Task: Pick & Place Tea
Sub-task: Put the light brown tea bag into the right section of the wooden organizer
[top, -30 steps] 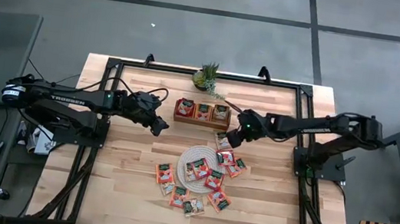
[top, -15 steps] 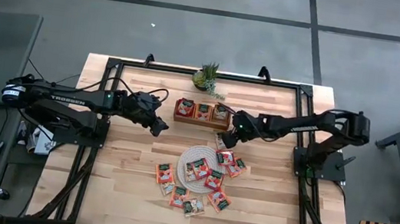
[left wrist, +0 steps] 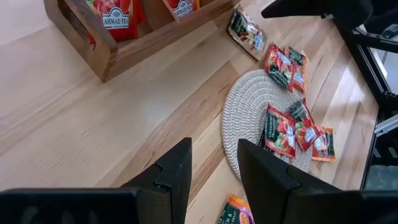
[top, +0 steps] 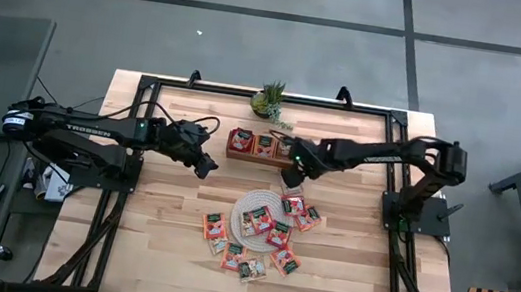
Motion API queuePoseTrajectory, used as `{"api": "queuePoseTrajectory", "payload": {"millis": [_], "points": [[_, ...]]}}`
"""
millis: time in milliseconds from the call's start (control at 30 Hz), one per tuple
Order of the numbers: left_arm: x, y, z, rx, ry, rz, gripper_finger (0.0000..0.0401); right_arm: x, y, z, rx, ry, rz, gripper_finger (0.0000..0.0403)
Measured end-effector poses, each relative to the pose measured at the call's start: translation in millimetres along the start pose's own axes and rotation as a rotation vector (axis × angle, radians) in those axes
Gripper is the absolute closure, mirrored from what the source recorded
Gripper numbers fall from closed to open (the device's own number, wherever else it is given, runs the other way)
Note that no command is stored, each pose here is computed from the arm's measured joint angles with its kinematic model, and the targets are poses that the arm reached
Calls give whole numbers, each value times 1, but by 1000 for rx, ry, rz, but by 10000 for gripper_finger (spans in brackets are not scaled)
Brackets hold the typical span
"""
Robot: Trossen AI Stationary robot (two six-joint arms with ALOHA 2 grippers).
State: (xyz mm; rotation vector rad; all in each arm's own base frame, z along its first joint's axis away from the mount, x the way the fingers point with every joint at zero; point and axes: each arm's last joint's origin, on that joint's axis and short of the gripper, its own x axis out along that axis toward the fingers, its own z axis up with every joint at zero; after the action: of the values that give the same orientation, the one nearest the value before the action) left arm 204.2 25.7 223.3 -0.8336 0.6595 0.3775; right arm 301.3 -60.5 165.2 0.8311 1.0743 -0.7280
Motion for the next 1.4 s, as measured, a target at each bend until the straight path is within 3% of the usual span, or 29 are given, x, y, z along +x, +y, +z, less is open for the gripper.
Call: {"api": "queuePoseTrajectory", "payload": {"millis": [500,1400], "points": [[0,0,0,0,0,0,272,31,4,-2,7,81,28,156],[0,2,-1,0,-3,30,272,42,3,-5,74,114,-1,158]]}}
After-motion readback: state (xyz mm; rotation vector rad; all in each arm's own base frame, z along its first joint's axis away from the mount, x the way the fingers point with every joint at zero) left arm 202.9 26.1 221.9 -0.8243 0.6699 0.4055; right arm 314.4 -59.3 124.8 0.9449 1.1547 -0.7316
